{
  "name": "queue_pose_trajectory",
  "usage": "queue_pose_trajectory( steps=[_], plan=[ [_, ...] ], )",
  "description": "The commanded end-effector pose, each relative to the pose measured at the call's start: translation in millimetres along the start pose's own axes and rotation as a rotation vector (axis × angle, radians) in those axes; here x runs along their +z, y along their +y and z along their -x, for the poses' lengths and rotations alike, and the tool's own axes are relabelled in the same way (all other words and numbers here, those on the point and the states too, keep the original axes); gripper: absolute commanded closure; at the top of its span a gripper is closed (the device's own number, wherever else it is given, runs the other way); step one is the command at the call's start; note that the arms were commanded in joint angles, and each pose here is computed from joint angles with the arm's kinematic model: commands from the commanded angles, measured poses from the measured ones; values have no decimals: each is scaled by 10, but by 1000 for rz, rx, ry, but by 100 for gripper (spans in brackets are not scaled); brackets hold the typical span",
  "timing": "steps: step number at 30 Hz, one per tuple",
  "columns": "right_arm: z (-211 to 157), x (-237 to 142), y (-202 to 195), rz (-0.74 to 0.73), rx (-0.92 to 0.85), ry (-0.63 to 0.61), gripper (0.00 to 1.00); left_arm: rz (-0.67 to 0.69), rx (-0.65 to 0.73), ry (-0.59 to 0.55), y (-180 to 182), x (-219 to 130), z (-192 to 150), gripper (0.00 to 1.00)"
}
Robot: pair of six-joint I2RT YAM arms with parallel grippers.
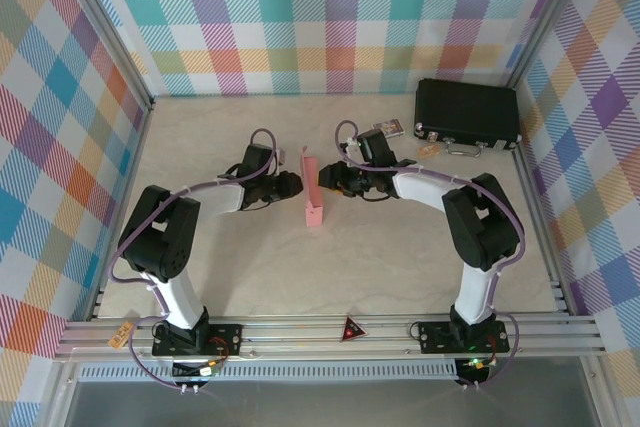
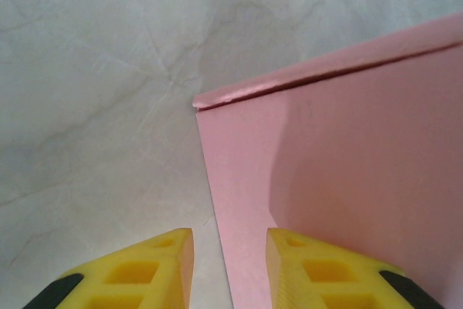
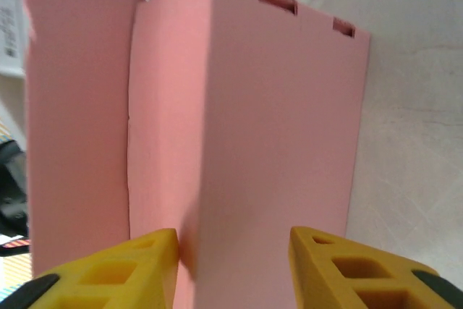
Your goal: Fold the paper box
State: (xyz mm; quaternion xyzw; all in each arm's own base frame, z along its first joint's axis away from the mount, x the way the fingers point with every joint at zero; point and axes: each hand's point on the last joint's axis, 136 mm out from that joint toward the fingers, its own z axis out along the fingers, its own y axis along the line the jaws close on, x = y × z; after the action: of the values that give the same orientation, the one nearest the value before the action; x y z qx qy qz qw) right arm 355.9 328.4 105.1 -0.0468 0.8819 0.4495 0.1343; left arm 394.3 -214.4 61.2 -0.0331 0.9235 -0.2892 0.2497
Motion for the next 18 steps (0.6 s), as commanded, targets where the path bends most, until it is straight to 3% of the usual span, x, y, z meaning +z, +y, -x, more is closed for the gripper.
queue_pose_trajectory(
  steps=[1, 11, 18],
  plan=[
    [-39, 49, 87, 24, -16, 29, 56, -9, 2, 23, -6, 51, 25, 68],
    [-108, 59, -121, -90, 94, -30, 62, -49, 18, 64, -86, 171, 43, 68],
    [-63, 21, -142, -93, 147, -111, 62, -52, 32, 77, -135, 180, 102, 68]
  ],
)
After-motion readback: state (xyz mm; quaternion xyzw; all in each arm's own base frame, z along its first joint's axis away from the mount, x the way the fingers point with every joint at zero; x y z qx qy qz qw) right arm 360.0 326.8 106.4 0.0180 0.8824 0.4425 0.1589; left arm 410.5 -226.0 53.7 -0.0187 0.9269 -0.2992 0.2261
